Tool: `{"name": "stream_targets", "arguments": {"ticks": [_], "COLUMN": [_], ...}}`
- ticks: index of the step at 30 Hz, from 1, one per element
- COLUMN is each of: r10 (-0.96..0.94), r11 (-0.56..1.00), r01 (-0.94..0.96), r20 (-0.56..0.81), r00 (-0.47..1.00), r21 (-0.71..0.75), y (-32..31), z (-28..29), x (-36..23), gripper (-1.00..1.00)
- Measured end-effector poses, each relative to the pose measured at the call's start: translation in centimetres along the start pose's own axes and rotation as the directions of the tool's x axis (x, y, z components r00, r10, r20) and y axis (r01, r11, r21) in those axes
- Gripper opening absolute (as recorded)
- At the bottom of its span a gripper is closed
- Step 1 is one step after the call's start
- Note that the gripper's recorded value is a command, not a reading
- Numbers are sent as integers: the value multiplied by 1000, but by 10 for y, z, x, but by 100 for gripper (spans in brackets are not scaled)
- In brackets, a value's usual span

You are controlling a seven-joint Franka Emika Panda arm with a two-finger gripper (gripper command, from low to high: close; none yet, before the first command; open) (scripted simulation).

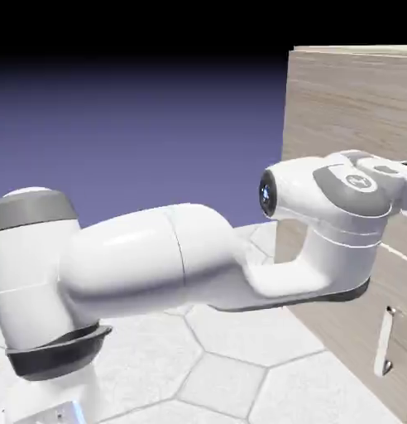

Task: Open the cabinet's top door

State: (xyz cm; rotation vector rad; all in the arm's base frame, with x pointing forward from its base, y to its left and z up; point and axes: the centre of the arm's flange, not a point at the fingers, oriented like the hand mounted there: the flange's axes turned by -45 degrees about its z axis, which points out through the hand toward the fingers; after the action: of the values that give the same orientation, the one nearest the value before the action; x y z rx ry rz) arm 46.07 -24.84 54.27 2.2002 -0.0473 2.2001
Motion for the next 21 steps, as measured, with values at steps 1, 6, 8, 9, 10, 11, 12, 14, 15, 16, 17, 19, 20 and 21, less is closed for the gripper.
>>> {"name": "stream_targets", "arguments": {"ticks": [1, 6, 8, 9, 10, 11, 12, 14, 15, 16, 17, 19, 20, 21], "r10": [0, 0, 0, 1, 1, 1, 1, 1, 1, 1, 0, 1, 0, 0], "r11": [1000, 994, 989, 986, 982, 978, 974, 963, 957, 950, 943, 927, 918, 909], "r01": [0, 0, 0, 0, -1, -1, -1, 0, 0, 0, 0, 0, 0, 0], "r20": [0, 0, 0, 0, 0, 0, 0, 0, 0, 0, 0, 0, 0, 0], "r00": [1000, 1000, 1000, 1000, 1000, 1000, 1000, 1000, 1000, 1000, 1000, 1000, 1000, 1000], "r21": [-17, -109, -148, -167, -187, -208, -228, -269, -290, -311, -332, -375, -397, -417], "y": [-3, -19, -27, -31, -36, -41, -46, -57, -63, -69, -75, -89, -96, -104], "z": [-8, -50, -67, -76, -84, -93, -102, -119, -128, -137, -146, -163, -172, -180], "x": [0, 0, 0, 0, 0, 0, 0, 0, 0, 0, 0, 0, 0, 0], "gripper": [-100, -100, -100, -100, -100, -100, -100, -100, -100, -100, -100, -100, -100, -100]}}
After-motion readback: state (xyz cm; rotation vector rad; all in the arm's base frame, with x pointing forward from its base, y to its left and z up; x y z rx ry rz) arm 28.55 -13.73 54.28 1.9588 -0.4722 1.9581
